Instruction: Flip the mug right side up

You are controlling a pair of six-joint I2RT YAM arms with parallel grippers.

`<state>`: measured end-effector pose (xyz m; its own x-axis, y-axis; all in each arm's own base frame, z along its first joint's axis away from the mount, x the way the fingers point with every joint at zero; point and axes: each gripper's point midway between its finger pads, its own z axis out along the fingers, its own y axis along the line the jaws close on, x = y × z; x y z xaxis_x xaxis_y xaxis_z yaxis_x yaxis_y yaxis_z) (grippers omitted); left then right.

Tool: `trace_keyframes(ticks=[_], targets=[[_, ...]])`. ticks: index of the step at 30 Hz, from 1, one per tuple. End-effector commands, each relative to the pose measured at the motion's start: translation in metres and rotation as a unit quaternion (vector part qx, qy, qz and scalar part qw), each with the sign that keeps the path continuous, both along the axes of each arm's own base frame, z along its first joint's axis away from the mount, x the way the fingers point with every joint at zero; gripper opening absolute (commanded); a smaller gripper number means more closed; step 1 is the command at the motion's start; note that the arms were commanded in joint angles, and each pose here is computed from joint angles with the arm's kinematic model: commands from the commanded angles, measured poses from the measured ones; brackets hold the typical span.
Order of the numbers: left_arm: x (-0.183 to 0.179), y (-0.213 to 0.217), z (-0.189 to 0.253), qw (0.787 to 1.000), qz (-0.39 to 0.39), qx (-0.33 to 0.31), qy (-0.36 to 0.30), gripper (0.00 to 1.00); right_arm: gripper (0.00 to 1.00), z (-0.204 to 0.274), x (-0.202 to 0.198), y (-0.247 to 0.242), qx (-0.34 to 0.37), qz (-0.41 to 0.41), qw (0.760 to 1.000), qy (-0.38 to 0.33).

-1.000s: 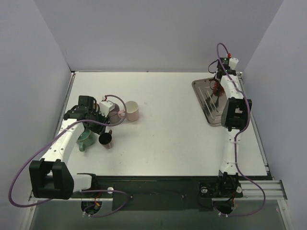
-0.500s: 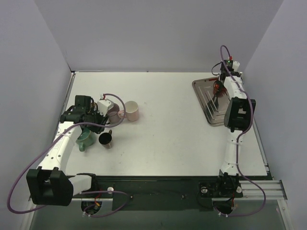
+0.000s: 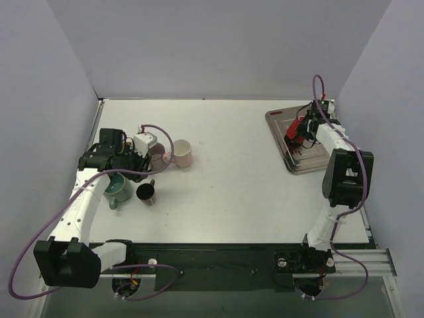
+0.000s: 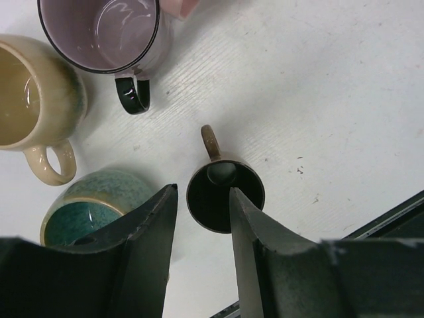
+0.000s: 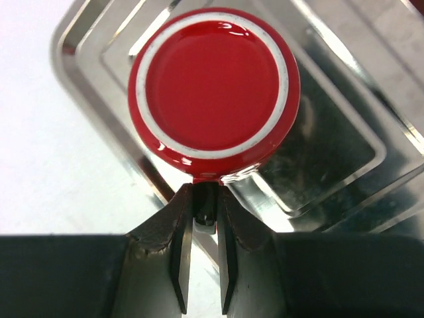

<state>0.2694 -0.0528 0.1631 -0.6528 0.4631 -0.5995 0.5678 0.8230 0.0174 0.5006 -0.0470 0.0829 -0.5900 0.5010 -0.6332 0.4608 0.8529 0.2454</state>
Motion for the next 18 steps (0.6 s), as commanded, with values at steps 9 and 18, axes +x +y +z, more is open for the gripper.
trace_keyframes(ticks=[9, 18], targets=[[0.001, -0.051, 0.057, 0.993, -0.065, -0.089, -0.053, 0.50, 0.00, 0.085, -0.006, 0.037, 0.094, 0.015, 0.984, -0.148], [-0.005, -0.074, 0.062, 0.990, -0.094, -0.086, -0.064, 0.50, 0.00, 0.065, -0.022, 0.042, 0.102, 0.033, 0.990, -0.092]])
